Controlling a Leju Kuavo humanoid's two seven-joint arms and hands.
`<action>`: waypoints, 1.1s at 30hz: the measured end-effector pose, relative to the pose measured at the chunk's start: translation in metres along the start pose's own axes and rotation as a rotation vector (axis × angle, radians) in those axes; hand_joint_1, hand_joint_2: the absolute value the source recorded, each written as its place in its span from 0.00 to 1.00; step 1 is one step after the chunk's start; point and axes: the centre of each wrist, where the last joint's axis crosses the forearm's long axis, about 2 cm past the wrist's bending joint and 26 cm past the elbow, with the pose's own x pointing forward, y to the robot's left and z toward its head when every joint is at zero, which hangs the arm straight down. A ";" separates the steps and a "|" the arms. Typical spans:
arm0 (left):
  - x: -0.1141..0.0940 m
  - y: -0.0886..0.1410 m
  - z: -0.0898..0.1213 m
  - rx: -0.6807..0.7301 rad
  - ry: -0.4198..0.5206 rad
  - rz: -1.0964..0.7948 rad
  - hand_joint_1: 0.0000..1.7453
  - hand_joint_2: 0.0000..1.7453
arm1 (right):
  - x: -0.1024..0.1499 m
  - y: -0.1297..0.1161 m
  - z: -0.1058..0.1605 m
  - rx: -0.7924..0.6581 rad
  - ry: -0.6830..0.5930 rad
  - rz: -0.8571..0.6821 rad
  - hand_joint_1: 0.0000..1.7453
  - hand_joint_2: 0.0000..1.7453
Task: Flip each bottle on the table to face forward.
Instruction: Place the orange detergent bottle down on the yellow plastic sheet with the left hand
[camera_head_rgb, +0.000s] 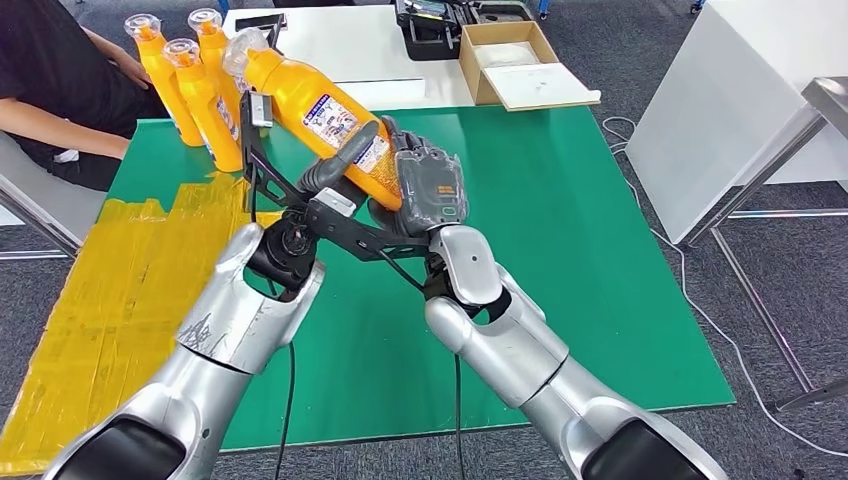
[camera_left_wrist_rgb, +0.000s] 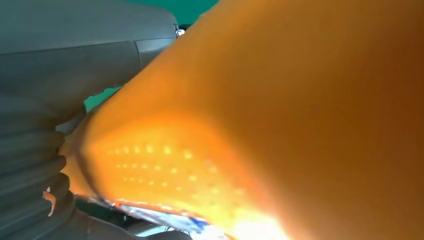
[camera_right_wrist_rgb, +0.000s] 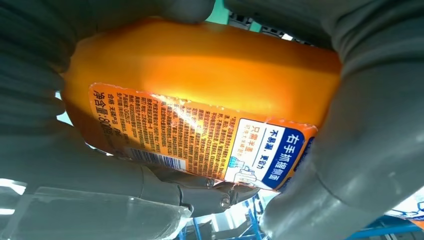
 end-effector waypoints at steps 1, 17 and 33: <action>-0.001 -0.001 0.000 -0.003 0.001 0.001 0.00 1.00 | -0.001 0.000 0.000 -0.001 0.002 0.001 1.00 1.00; -0.014 -0.003 0.003 0.011 -0.053 -0.051 1.00 1.00 | -0.011 0.002 0.003 0.000 0.015 0.014 1.00 1.00; -0.021 -0.005 0.005 0.052 -0.155 -0.144 1.00 1.00 | -0.012 0.003 0.003 0.003 0.016 0.014 1.00 1.00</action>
